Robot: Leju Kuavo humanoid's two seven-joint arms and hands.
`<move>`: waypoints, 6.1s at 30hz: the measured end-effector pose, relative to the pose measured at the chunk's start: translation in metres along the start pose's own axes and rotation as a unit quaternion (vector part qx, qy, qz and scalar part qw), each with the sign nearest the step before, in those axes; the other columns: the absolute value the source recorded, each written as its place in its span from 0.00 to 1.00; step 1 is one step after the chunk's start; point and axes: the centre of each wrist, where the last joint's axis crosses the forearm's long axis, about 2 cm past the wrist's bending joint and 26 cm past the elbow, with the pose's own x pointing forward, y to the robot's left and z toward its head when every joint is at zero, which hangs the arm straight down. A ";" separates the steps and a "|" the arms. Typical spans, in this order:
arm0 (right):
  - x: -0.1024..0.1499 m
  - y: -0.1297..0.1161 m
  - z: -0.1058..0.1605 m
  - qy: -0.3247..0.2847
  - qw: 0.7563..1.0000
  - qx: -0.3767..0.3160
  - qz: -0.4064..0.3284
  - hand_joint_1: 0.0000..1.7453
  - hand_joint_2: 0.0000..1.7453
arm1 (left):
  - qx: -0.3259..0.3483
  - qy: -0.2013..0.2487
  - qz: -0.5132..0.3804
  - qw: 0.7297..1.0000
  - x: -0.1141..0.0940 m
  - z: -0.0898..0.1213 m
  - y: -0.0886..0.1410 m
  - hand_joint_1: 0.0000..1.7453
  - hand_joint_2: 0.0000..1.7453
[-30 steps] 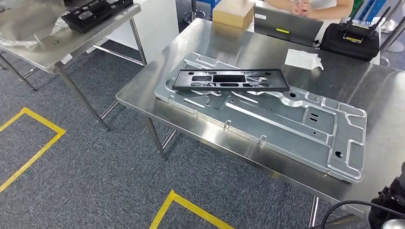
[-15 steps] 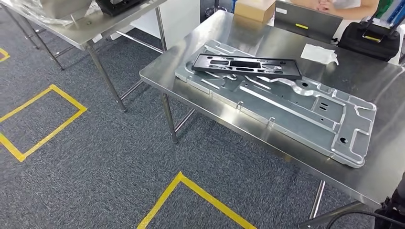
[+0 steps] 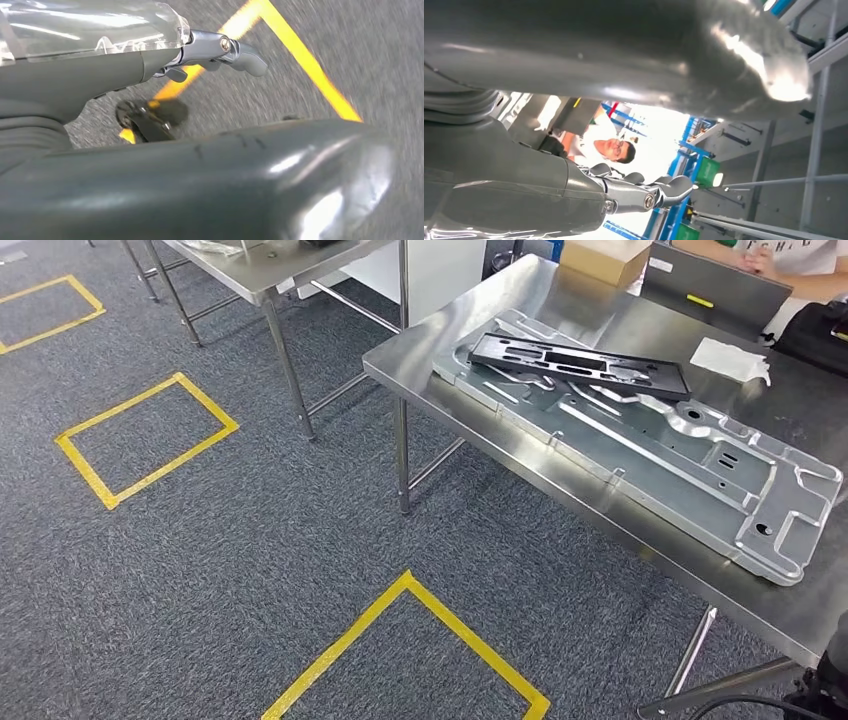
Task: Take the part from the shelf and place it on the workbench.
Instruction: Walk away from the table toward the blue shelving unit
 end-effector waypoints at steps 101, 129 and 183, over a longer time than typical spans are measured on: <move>-0.051 0.102 0.384 0.796 0.329 0.506 0.057 0.00 0.00 | 0.222 0.178 -0.045 0.958 -0.021 0.022 -0.003 0.00 0.00; -0.060 0.093 0.382 0.800 0.336 0.493 0.069 0.00 0.00 | 0.183 0.172 -0.084 0.964 -0.013 0.015 0.005 0.00 0.00; -0.055 0.099 0.383 0.790 0.340 0.505 0.073 0.00 0.00 | 0.175 0.175 -0.083 0.965 -0.016 0.017 0.006 0.00 0.00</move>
